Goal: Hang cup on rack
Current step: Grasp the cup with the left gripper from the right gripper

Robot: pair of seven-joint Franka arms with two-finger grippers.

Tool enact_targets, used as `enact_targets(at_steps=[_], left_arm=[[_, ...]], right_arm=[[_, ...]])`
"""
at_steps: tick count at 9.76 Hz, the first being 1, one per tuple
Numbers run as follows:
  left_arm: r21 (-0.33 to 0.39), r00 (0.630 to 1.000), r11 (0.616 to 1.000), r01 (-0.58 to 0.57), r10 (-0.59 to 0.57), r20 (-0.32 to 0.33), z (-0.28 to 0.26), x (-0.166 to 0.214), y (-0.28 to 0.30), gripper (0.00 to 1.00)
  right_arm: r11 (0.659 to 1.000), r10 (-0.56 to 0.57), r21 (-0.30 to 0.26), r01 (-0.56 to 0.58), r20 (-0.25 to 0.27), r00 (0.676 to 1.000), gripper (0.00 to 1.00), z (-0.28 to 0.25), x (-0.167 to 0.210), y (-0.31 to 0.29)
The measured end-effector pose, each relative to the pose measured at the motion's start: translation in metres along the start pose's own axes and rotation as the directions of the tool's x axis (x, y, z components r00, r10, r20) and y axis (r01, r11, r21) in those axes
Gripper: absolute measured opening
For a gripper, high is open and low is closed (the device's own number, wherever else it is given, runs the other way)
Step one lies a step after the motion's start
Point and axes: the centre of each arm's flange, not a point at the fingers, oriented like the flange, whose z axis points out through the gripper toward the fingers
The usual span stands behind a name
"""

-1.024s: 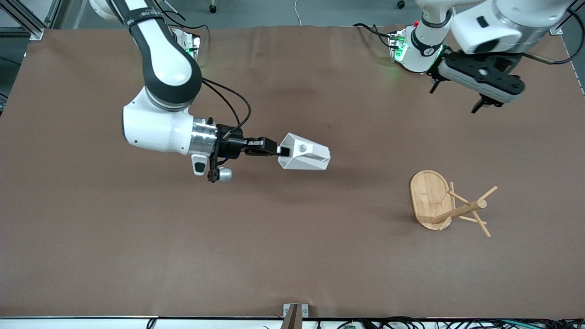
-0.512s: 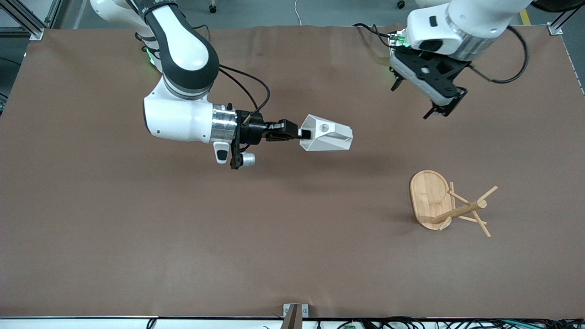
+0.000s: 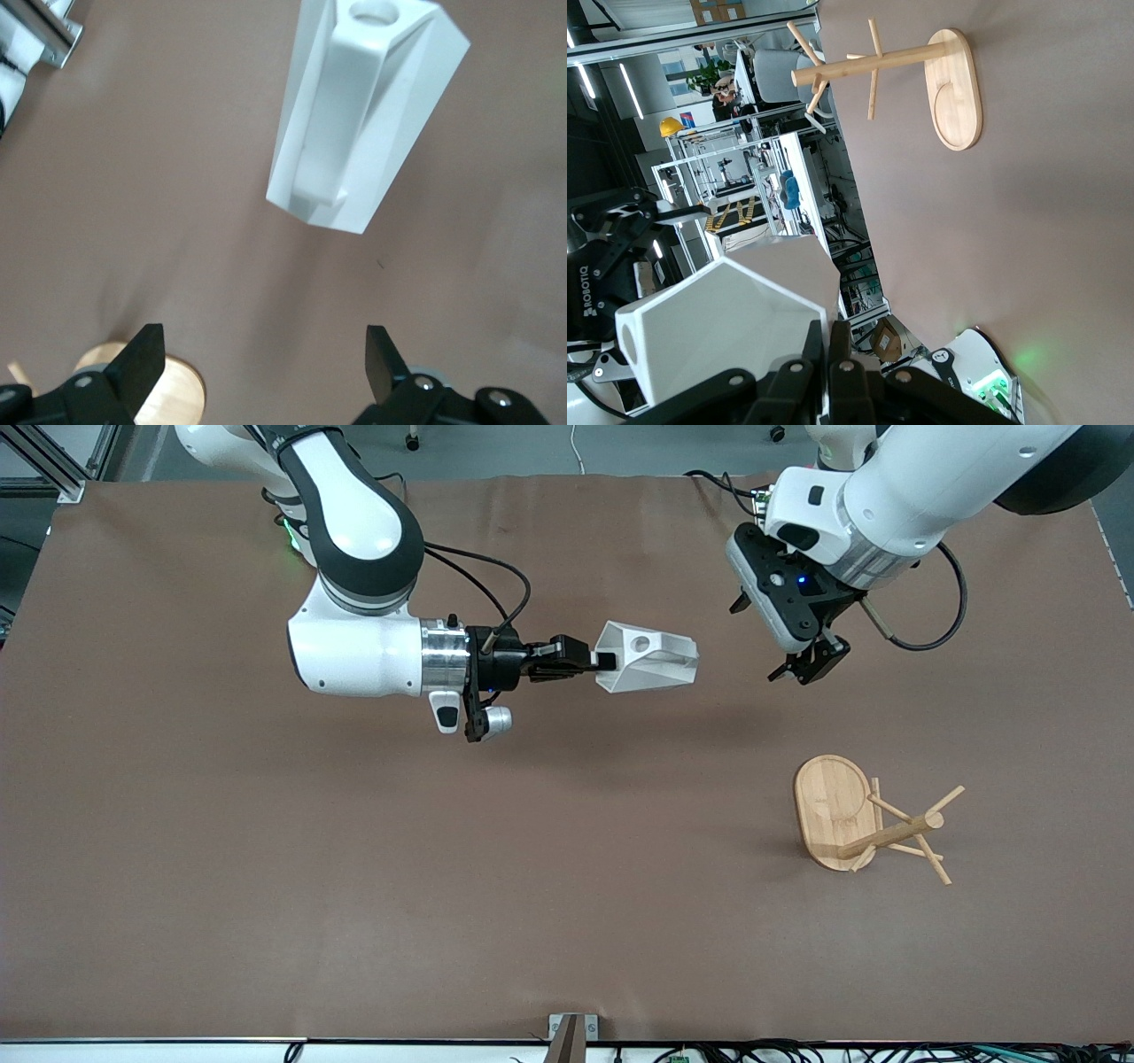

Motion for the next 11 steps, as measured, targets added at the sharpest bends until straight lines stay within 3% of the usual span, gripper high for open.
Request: enact_targets(at_steps=[4,11], left_arm=[[-0.007,0.998,0.998,-0.059,0.058,-0.010,0.003,0.016,0.018,1.00],[-0.023,0.995,0.995,-0.096,0.096,-0.024,0.009,0.031,0.037,1.00]], right_arm=[[0.997,-0.027,0.068,0.024,0.032,0.999,0.04,0.023,-0.015,-0.008],[0.997,-0.034,0.072,0.032,0.032,0.999,0.04,0.024,-0.015,-0.008]])
